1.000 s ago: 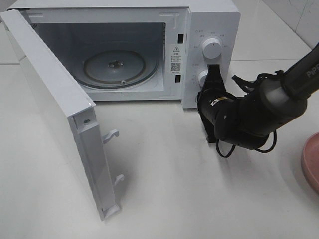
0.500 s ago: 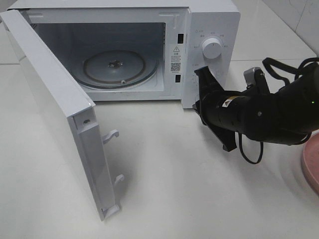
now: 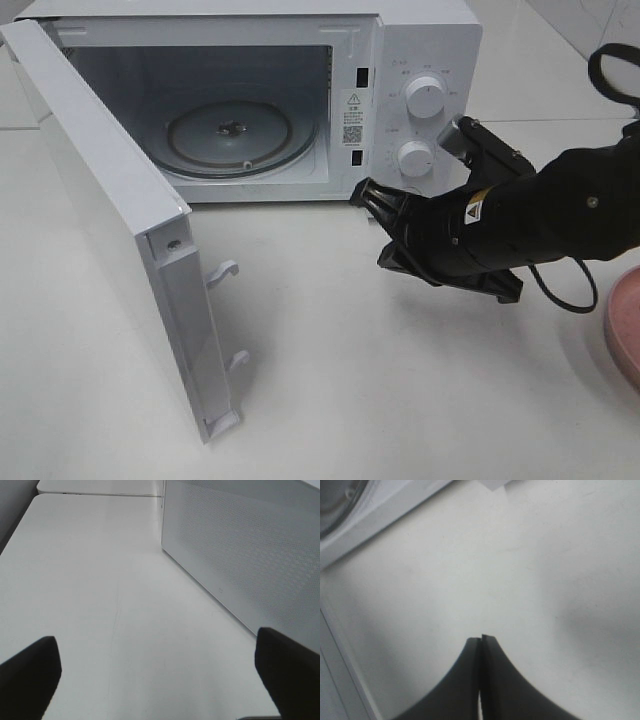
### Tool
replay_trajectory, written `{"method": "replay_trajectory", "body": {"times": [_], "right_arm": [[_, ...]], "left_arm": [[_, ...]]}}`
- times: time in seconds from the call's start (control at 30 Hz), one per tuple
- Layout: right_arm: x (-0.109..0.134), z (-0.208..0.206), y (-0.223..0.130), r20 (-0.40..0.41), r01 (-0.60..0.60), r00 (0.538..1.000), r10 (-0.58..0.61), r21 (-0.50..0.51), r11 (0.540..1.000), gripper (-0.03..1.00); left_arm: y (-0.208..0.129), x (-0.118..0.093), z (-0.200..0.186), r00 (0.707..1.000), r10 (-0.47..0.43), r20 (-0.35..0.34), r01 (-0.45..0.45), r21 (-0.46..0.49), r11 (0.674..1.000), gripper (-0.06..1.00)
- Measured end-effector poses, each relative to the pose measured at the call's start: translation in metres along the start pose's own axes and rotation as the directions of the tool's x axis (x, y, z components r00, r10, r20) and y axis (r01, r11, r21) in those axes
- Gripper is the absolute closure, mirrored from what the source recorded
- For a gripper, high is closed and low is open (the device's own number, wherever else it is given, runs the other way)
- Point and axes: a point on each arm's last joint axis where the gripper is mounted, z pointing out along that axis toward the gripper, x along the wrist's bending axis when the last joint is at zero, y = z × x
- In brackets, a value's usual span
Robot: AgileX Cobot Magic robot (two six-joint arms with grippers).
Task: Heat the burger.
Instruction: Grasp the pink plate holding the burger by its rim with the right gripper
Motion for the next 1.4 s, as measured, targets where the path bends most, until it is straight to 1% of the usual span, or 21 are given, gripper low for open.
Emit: {"method": "replay_trajectory", "body": {"times": [0.17, 0.2, 0.23, 0.27, 0.33, 0.4, 0.43, 0.47, 0.5, 0.6, 0.63, 0.7, 0.77, 0.87, 0.93, 1.03, 1.1, 1.13, 1.2, 1.3, 1.4], "right_arm": [[-0.002, -0.011, -0.005, 0.041, 0.16, 0.986, -0.163, 0.081, 0.984, 0.95], [-0.004, -0.016, -0.008, 0.054, 0.239, 0.967, -0.248, 0.131, 0.962, 0.95], [-0.004, -0.016, -0.008, 0.054, 0.239, 0.967, -0.248, 0.131, 0.962, 0.95], [-0.006, -0.02, -0.011, 0.06, 0.318, 0.941, -0.334, 0.184, 0.93, 0.95], [-0.007, -0.023, -0.012, 0.06, 0.348, 0.929, -0.366, 0.207, 0.915, 0.94], [-0.01, -0.035, -0.017, 0.03, 0.496, 0.849, -0.528, 0.302, 0.814, 0.94], [-0.01, -0.035, -0.017, 0.03, 0.496, 0.849, -0.528, 0.302, 0.814, 0.94], [-0.011, -0.038, -0.018, 0.018, 0.529, 0.826, -0.563, 0.32, 0.786, 0.93], [-0.012, -0.043, -0.021, -0.018, 0.604, 0.767, -0.642, 0.358, 0.712, 0.92], [-0.013, -0.047, -0.022, -0.036, 0.636, 0.738, -0.674, 0.373, 0.676, 0.91], [-0.014, -0.053, -0.023, -0.064, 0.673, 0.699, -0.712, 0.393, 0.626, 0.89], [-0.014, -0.055, -0.024, -0.076, 0.687, 0.684, -0.726, 0.404, 0.604, 0.88], [-0.015, -0.065, -0.025, -0.096, 0.718, 0.641, -0.762, 0.427, 0.55, 0.81], [-0.016, -0.068, -0.024, -0.097, 0.726, 0.629, -0.771, 0.43, 0.537, 0.79], [-0.018, -0.078, -0.022, -0.092, 0.753, 0.582, -0.808, 0.437, 0.492, 0.63], [-0.019, -0.081, -0.022, -0.09, 0.759, 0.571, -0.816, 0.438, 0.483, 0.57], [-0.019, -0.089, -0.02, -0.085, 0.774, 0.546, -0.834, 0.431, 0.463, 0.38], [-0.019, -0.089, -0.02, -0.085, 0.774, 0.546, -0.834, 0.431, 0.463, 0.38], [-0.024, -0.096, -0.013, -0.058, 0.77, 0.544, -0.837, 0.43, 0.47, 0.13], [-0.033, -0.098, -0.006, -0.023, 0.745, 0.552, -0.834, 0.464, 0.48, 0.05], [-0.041, -0.1, 0.0, 0.007, 0.724, 0.553, -0.833, 0.49, 0.485, 0.04]], "left_arm": [[0.0, 0.0, 0.0, 1.0, 0.0, 0.0, 0.0, 0.0, 1.0, -0.03], [0.0, 0.0, 0.0, 1.0, 0.0, 0.0, 0.0, 0.0, 1.0, -0.03], [0.0, 0.0, 0.0, 1.0, 0.0, 0.0, 0.0, 0.0, 1.0, -0.03], [0.0, 0.0, 0.0, 1.0, 0.0, 0.0, 0.0, 0.0, 1.0, -0.03], [0.0, 0.0, 0.0, 1.0, 0.0, 0.0, 0.0, 0.0, 1.0, -0.03], [0.0, 0.0, 0.0, 1.0, 0.0, 0.0, 0.0, 0.0, 1.0, -0.03], [0.0, 0.0, 0.0, 1.0, 0.0, 0.0, 0.0, 0.0, 1.0, -0.03], [0.0, 0.0, 0.0, 1.0, 0.0, 0.0, 0.0, 0.0, 1.0, -0.03], [0.0, 0.0, 0.0, 1.0, 0.0, 0.0, 0.0, 0.0, 1.0, -0.03], [0.0, 0.0, 0.0, 1.0, 0.0, 0.0, 0.0, 0.0, 1.0, -0.03], [0.0, 0.0, 0.0, 1.0, 0.0, 0.0, 0.0, 0.0, 1.0, -0.03], [0.0, 0.0, 0.0, 1.0, 0.0, 0.0, 0.0, 0.0, 1.0, -0.03], [0.0, 0.0, 0.0, 1.0, 0.0, 0.0, 0.0, 0.0, 1.0, -0.03], [0.0, 0.0, 0.0, 1.0, 0.0, 0.0, 0.0, 0.0, 1.0, -0.03], [0.0, 0.0, 0.0, 1.0, 0.0, 0.0, 0.0, 0.0, 1.0, -0.03], [0.0, 0.0, 0.0, 1.0, 0.0, 0.0, 0.0, 0.0, 1.0, -0.03], [0.0, 0.0, 0.0, 1.0, 0.0, 0.0, 0.0, 0.0, 1.0, -0.03], [0.0, 0.0, 0.0, 1.0, 0.0, 0.0, 0.0, 0.0, 1.0, -0.03], [0.0, 0.0, 0.0, 1.0, 0.0, 0.0, 0.0, 0.0, 1.0, -0.03], [0.0, 0.0, 0.0, 1.0, 0.0, 0.0, 0.0, 0.0, 1.0, -0.03], [0.0, 0.0, 0.0, 1.0, 0.0, 0.0, 0.0, 0.0, 1.0, -0.03]]}}
